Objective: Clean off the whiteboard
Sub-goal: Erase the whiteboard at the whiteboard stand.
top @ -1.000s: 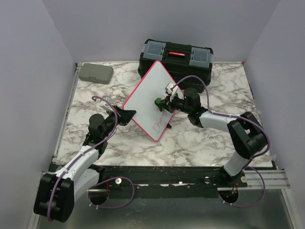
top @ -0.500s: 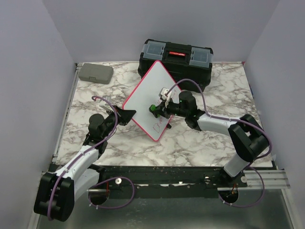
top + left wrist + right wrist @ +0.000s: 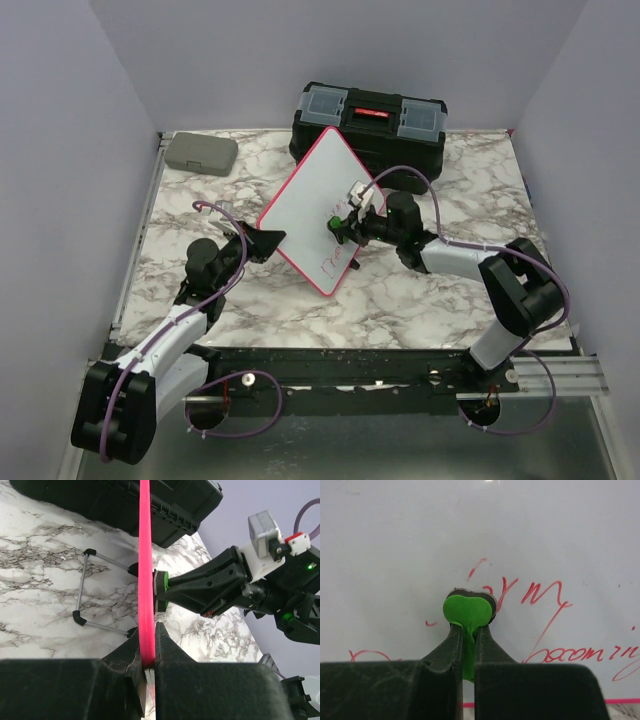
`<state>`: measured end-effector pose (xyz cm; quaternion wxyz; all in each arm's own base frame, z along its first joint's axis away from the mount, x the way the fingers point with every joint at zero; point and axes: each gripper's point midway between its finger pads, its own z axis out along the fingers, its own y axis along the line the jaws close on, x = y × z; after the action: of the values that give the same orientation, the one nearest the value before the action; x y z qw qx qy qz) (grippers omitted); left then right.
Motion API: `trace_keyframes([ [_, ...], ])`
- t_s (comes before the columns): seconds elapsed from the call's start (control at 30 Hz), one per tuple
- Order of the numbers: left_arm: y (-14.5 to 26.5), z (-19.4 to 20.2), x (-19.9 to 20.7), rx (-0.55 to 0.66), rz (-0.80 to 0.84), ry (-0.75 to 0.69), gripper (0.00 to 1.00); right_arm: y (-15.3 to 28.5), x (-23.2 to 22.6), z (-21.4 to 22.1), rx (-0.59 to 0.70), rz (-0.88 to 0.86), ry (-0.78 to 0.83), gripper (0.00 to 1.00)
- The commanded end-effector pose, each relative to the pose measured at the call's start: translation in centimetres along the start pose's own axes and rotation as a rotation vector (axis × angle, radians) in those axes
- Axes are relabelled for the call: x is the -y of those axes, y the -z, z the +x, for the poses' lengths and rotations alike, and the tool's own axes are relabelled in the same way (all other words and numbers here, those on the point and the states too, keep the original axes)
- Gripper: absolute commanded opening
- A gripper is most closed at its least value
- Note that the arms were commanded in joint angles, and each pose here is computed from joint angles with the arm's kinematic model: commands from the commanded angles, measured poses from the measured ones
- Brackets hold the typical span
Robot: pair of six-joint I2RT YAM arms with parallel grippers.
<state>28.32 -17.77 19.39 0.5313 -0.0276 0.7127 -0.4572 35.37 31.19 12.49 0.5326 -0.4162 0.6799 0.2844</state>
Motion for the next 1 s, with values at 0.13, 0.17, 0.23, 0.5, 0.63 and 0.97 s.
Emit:
trace_keyframes([
  [0.13,0.0,1.2,2.2,-0.076,0.102,-0.009,0.0,0.6,-5.1,0.4,0.008,-0.154,0.06,0.01],
  [0.17,0.0,1.2,2.2,-0.074,0.102,-0.008,0.0,0.4,-5.4,0.0,0.015,-0.161,0.064,0.01],
  [0.23,0.0,1.2,2.2,-0.074,0.103,-0.007,0.0,-0.2,-5.8,-0.8,0.029,-0.159,0.068,0.01],
  [0.5,0.2,1.3,2.2,-0.077,0.101,-0.007,0.0,-2.3,-2.3,-2.7,0.047,-0.015,0.044,0.01],
  [0.63,0.3,1.3,2.2,-0.073,0.1,-0.011,0.0,-2.2,-0.6,-1.9,0.029,0.028,0.032,0.01],
  [0.97,0.3,1.4,2.1,-0.072,0.098,-0.01,0.0,0.2,-1.8,1.4,-0.036,-0.075,0.042,0.01],
])
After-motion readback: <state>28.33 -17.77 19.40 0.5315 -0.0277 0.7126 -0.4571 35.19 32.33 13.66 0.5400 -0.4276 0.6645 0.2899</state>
